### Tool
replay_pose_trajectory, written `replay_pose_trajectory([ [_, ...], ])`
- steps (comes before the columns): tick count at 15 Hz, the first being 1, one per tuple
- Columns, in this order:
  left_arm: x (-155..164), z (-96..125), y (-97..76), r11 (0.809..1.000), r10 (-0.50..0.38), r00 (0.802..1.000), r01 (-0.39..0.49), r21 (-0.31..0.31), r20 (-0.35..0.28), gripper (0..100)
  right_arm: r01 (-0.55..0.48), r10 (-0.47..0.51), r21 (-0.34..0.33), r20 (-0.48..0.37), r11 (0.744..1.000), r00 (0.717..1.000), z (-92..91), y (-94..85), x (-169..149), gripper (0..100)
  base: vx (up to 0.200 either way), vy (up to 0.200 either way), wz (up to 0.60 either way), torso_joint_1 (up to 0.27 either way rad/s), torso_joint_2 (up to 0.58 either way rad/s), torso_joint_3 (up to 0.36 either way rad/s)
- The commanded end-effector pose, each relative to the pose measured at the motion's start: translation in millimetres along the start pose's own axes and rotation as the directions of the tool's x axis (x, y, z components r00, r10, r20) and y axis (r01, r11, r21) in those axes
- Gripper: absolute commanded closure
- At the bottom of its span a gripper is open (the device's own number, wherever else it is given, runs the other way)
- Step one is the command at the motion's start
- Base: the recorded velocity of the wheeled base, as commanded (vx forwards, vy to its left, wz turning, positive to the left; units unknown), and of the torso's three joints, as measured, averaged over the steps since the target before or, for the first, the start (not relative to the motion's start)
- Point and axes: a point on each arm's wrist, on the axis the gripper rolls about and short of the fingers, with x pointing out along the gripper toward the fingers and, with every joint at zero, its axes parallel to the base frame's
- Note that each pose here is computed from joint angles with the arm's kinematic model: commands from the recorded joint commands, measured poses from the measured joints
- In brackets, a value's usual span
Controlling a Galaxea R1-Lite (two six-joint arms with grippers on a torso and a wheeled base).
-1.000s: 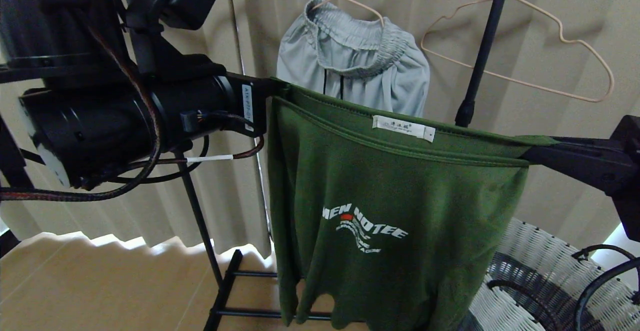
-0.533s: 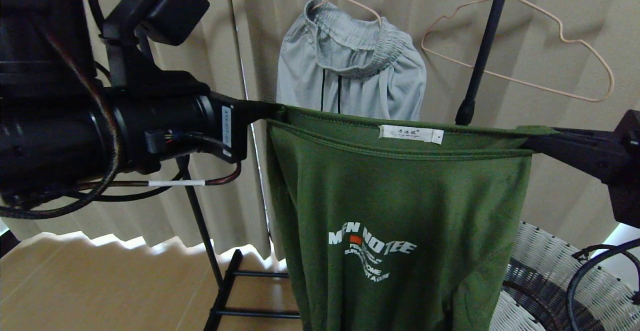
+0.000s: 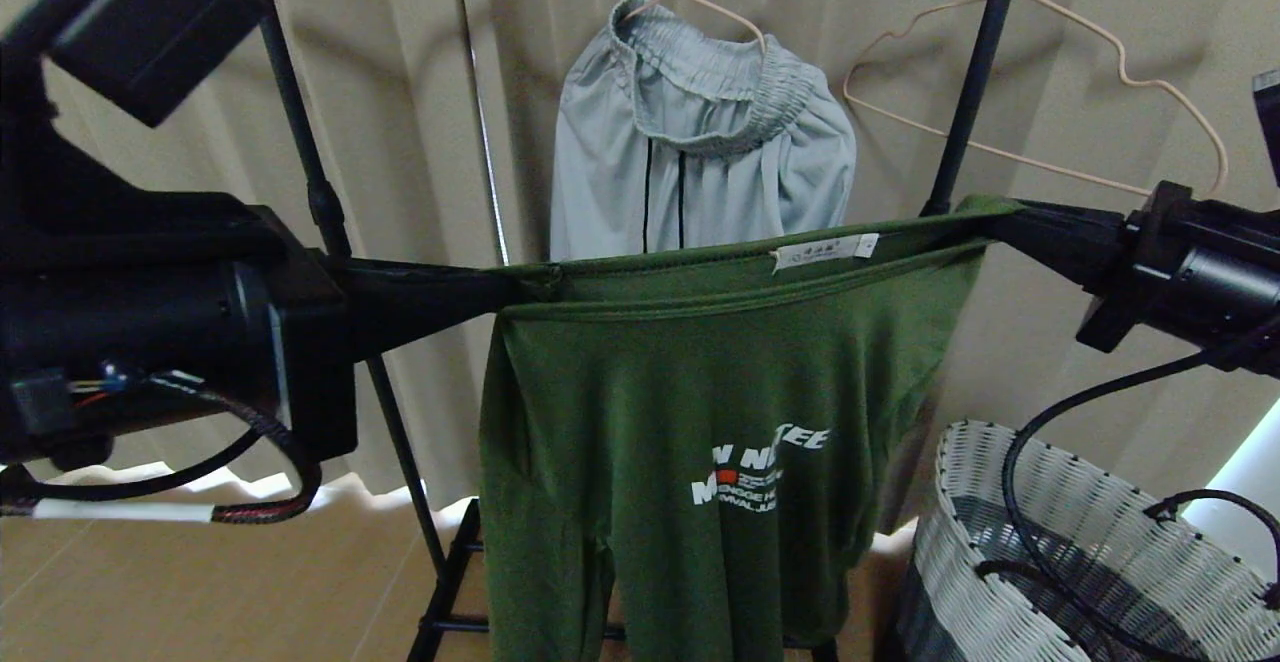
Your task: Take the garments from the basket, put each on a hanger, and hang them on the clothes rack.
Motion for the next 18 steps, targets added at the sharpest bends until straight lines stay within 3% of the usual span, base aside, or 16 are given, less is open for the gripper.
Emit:
replay_pose_trajectory([
  [1, -15.7, 3.5, -6.5, 1.000, -0.025, 0.999, 0.025, 0.009, 0.041, 100, -0.002, 0.003, 0.020, -0.028, 1.000, 1.000, -14.9, -8.0, 13.7, 100, 0.000, 0.000, 0.00, 0.000, 0.00, 0.000],
  [8, -11.4, 6.0, -9.5, 0.999, -0.038, 0.998, 0.039, -0.012, 0.045, 100, 0.035, -0.035, 0.002, -0.002, 0.999, 0.999, -10.3, -11.8, 20.1, 100, 0.000, 0.000, 0.00, 0.000, 0.00, 0.000],
  [10, 1.4, 9.1, 3.1, 0.999, 0.026, 0.999, -0.025, -0.023, 0.029, 100, 0.066, -0.066, 0.000, -0.001, 0.998, 0.998, -6.6, -11.6, 16.5, 100, 0.000, 0.000, 0.00, 0.000, 0.00, 0.000],
  [11, 15.1, 13.3, 21.9, 0.994, 0.107, 0.994, -0.106, -0.041, 0.028, 100, 0.071, -0.071, -0.001, 0.000, 0.998, 0.998, 2.4, -8.9, 9.7, 100, 0.000, 0.000, 0.00, 0.000, 0.00, 0.000],
  [12, 26.6, 15.9, 29.3, 0.990, 0.134, 0.990, -0.132, -0.048, 0.049, 100, 0.073, -0.073, 0.004, -0.010, 0.997, 0.997, 10.5, -4.1, 1.2, 100, 0.000, 0.000, 0.00, 0.000, 0.00, 0.000],
  [15, 40.4, 7.2, 34.5, 0.983, 0.179, 0.983, -0.177, -0.053, 0.041, 100, 0.066, -0.062, 0.045, -0.084, 0.997, 0.995, 10.3, 12.6, -21.6, 100, 0.000, 0.000, 0.00, 0.000, 0.00, 0.000],
  [18, 35.4, 11.1, 32.9, 0.983, 0.177, 0.982, -0.174, -0.048, 0.060, 100, 0.060, -0.057, 0.041, -0.074, 0.997, 0.996, 13.0, 12.4, -19.1, 100, 0.000, 0.000, 0.00, 0.000, 0.00, 0.000],
])
